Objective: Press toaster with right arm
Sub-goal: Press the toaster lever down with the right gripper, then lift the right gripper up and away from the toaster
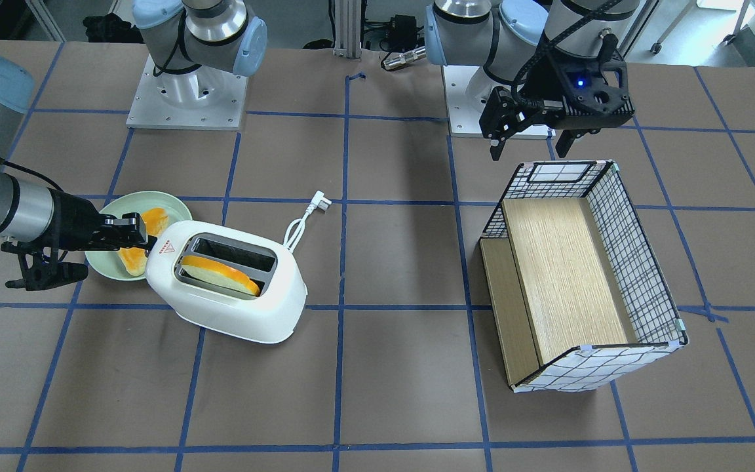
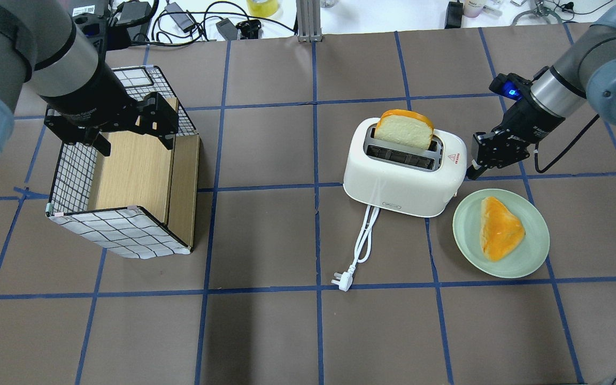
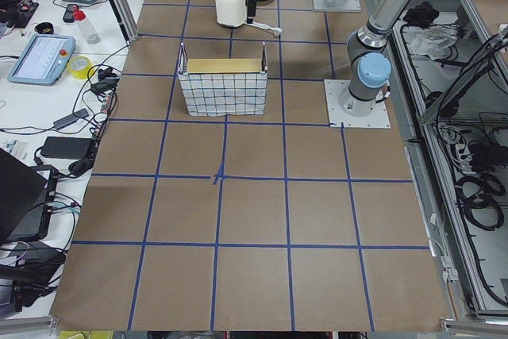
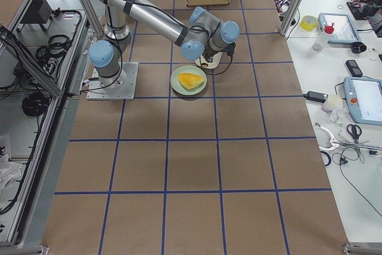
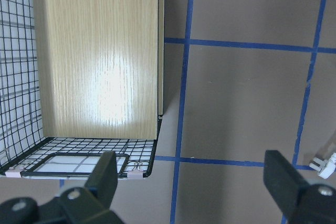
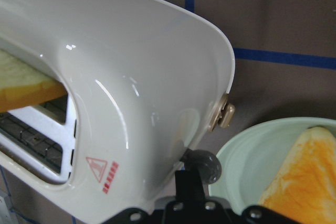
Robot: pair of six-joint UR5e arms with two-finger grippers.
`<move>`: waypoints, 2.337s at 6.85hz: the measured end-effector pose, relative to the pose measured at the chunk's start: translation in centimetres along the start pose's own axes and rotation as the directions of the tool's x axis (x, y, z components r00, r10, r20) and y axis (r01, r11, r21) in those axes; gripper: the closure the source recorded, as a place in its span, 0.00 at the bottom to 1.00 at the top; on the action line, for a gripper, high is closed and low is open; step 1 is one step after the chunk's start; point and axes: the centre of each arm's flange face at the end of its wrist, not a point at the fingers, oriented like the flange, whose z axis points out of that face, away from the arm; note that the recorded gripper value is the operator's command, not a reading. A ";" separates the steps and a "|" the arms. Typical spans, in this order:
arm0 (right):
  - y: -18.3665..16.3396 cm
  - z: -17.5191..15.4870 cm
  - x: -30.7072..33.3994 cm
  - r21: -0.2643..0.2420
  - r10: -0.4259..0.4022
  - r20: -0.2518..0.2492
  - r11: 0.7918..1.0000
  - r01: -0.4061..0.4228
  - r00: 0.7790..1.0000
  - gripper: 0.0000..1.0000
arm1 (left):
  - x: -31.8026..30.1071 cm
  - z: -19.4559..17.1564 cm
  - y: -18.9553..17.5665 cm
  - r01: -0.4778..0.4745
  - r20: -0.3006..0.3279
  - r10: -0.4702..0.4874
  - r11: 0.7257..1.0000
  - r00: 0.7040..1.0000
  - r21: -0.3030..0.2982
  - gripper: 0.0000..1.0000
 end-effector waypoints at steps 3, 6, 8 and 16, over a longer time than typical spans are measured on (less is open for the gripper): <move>-0.7 0.5 0.6 0.012 0.005 -0.012 1.000 -0.005 1.000 1.00 | 0.0 0.0 0.0 0.000 0.000 0.000 1.000 1.000 0.000 0.00; -1.4 1.3 1.4 0.007 0.010 -0.019 1.000 -0.010 1.000 1.00 | 0.0 0.0 0.0 0.000 0.000 0.000 1.000 1.000 0.000 0.00; -1.7 2.0 1.8 -0.003 0.014 -0.016 1.000 -0.014 1.000 1.00 | 0.0 0.0 0.0 0.000 0.000 0.000 1.000 1.000 0.000 0.00; 1.4 -6.2 -2.6 0.112 0.145 -0.115 0.985 -0.132 0.983 1.00 | 0.0 0.0 0.0 0.000 0.000 0.000 1.000 1.000 0.000 0.00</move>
